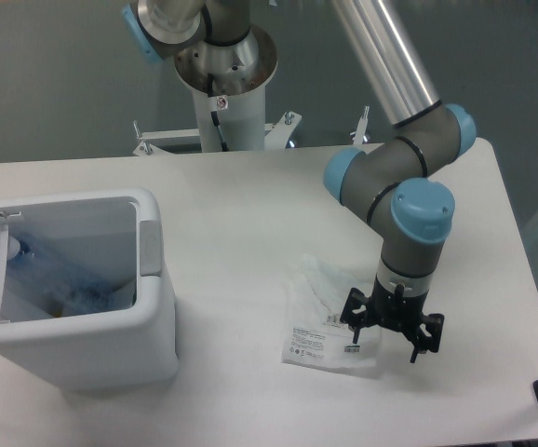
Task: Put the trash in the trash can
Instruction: 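Move the gripper over the white plastic packet and lower it, then pinch the packet's edge and lift it off the table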
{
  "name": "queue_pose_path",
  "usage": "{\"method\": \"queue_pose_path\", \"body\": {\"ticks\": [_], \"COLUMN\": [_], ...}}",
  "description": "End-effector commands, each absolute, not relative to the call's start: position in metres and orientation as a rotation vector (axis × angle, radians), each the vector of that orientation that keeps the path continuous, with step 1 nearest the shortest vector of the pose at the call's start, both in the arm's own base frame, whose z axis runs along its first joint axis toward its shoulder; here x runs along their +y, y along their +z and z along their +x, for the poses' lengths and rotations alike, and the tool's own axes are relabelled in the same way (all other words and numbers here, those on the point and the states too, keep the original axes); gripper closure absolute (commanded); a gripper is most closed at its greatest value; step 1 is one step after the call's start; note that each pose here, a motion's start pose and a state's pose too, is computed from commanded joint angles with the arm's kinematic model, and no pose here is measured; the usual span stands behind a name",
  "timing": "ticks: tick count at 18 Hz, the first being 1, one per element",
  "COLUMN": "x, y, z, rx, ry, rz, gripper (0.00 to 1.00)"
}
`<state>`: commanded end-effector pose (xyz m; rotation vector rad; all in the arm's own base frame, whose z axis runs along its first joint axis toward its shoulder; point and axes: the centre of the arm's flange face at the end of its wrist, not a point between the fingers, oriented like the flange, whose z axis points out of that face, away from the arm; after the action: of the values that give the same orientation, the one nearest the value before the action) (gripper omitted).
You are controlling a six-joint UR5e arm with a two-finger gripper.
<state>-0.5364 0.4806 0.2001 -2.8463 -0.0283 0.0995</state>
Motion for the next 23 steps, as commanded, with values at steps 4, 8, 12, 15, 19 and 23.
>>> {"method": "queue_pose_path", "body": {"ticks": [4, 8, 12, 15, 19, 23], "x": [0.486, 0.495, 0.495, 0.496, 0.492, 0.489], "y": [0.184, 0.176, 0.172, 0.176, 0.185, 0.191], "z": [-0.526, -0.515, -0.512, -0.512, -0.505, -0.501], "rx": [-0.029, -0.007, -0.003, -0.002, -0.016, -0.022], "ry": [0.059, 0.037, 0.029, 0.034, 0.039, 0.044], "rz": [-2.861, -2.868, -2.869, -2.866, -2.861, -2.859], "gripper": [0.0, 0.0, 0.01, 0.32, 0.9, 1.0]}}
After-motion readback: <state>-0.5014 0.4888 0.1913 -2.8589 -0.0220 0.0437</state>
